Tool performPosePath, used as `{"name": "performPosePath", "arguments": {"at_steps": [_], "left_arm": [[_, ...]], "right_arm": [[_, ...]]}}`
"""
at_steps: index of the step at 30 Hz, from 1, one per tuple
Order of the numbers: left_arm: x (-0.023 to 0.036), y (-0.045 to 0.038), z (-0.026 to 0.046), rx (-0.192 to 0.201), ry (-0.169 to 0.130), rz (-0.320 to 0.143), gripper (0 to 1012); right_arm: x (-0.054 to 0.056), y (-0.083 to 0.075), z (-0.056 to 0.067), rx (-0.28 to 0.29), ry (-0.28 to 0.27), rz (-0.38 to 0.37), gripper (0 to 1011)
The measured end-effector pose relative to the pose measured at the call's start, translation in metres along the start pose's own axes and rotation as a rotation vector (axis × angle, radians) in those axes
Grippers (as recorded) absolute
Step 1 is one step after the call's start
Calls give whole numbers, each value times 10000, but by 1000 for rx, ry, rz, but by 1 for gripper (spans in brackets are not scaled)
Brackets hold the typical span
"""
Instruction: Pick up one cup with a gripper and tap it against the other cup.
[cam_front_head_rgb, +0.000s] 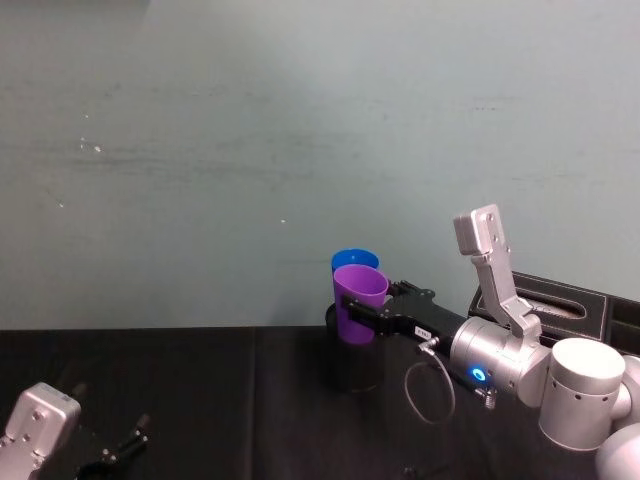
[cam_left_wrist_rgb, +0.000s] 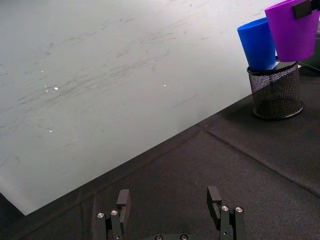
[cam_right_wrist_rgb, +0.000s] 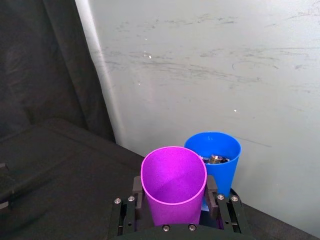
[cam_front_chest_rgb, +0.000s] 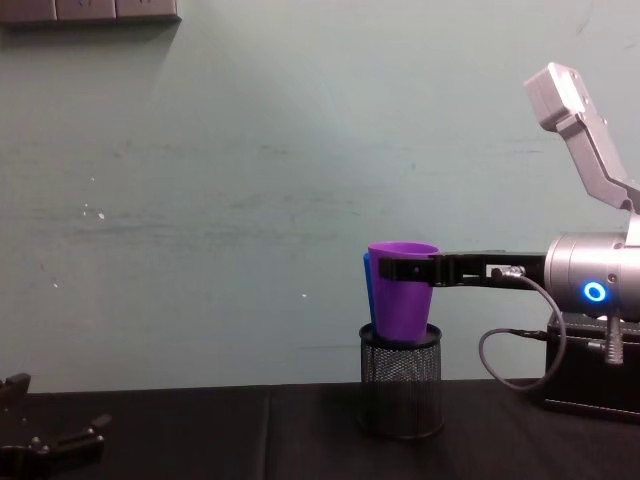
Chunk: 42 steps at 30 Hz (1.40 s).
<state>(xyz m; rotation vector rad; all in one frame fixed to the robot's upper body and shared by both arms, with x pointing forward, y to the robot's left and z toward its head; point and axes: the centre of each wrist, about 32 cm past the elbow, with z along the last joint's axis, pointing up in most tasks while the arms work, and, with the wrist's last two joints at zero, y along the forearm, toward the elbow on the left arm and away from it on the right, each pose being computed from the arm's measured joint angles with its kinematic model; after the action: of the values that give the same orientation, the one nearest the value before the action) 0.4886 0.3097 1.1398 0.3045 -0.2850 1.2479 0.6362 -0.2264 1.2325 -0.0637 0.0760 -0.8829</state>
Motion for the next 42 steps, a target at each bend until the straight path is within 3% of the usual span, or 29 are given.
{"name": "performPosePath", "arguments": {"at_steps": [42], "left_arm": [[0, 0, 0, 0, 0, 0, 1005]], "right_arm": [[78, 150, 77, 6, 5, -6, 723]]}}
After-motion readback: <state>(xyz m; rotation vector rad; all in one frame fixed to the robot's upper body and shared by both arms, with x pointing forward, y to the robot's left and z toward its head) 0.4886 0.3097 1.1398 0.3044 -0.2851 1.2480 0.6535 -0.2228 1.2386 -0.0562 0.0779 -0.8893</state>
